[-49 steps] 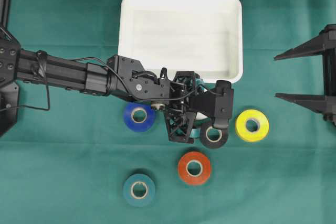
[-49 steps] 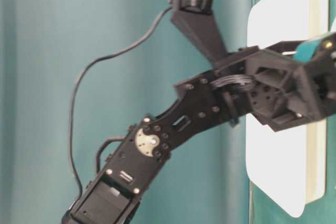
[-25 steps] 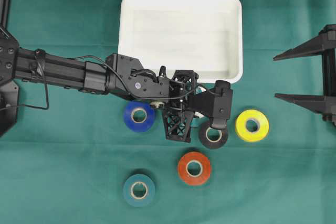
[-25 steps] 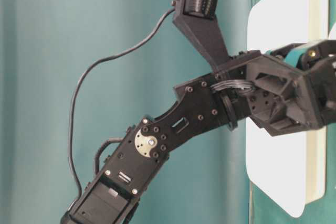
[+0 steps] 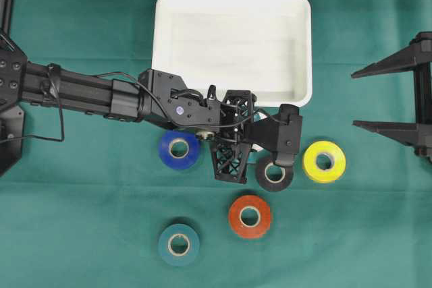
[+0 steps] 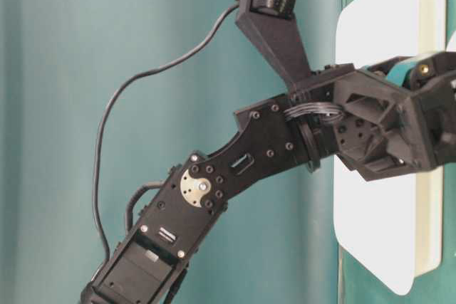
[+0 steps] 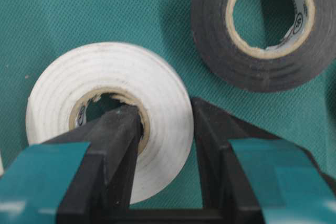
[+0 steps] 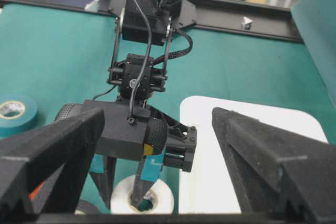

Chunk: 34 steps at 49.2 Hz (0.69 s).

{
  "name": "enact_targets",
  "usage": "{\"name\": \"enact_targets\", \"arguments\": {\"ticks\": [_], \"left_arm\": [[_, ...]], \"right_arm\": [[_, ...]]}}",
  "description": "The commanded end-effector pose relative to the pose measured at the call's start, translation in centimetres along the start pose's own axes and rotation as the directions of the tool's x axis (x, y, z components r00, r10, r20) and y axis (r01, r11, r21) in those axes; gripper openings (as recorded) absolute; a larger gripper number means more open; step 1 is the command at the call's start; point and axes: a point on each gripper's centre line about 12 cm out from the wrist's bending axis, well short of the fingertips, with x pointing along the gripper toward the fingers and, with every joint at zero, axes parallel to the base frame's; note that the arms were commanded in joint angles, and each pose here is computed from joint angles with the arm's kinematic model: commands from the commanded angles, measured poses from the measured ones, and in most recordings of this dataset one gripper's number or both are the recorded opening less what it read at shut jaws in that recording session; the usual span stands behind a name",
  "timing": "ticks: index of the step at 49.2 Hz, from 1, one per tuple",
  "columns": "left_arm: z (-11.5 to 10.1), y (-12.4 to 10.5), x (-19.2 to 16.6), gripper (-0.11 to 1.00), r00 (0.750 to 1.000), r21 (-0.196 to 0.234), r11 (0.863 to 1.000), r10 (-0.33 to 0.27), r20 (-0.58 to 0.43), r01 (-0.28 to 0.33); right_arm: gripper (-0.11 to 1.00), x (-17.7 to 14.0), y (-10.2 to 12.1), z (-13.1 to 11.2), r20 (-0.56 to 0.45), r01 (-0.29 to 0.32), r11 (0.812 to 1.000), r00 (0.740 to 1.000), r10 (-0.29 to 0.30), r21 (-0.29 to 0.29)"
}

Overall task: Pick up the tape from a random location and place it into the white case.
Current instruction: 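Lower the left gripper fingers into the white roll's core, then spread the left fingers inside the core and lift the white roll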

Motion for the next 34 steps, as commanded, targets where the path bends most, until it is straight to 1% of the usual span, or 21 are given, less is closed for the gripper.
{"name": "enact_targets", "arguments": {"ticks": [1, 11, 18, 34], "left_arm": [[1.5, -0.2, -1.8, 0.24, 0.999, 0.012, 1.0, 0.003, 0.046, -0.004], [2.3, -0.4, -3.7, 0.24, 0.998, 0.016, 1.0, 0.002, 0.057, -0.003], [3.2, -0.3, -5.9, 0.24, 0.996, 0.015, 1.0, 0.006, 0.093, -0.008], [4.5, -0.1, -11.5, 0.24, 0.985, 0.013, 1.0, 0.016, 0.173, -0.018]], "right_arm": [[0.91, 0.2, 0.0, 0.9, 0.02, 0.001, 1.0, 1.0, -0.001, -0.003], [0.91, 0.2, 0.0, 0.9, 0.018, 0.001, 1.0, 1.0, -0.001, -0.003], [0.91, 0.2, 0.0, 0.9, 0.017, 0.001, 1.0, 1.0, -0.001, -0.003], [0.91, 0.2, 0.0, 0.9, 0.012, 0.001, 1.0, 1.0, -0.001, -0.001]]}}
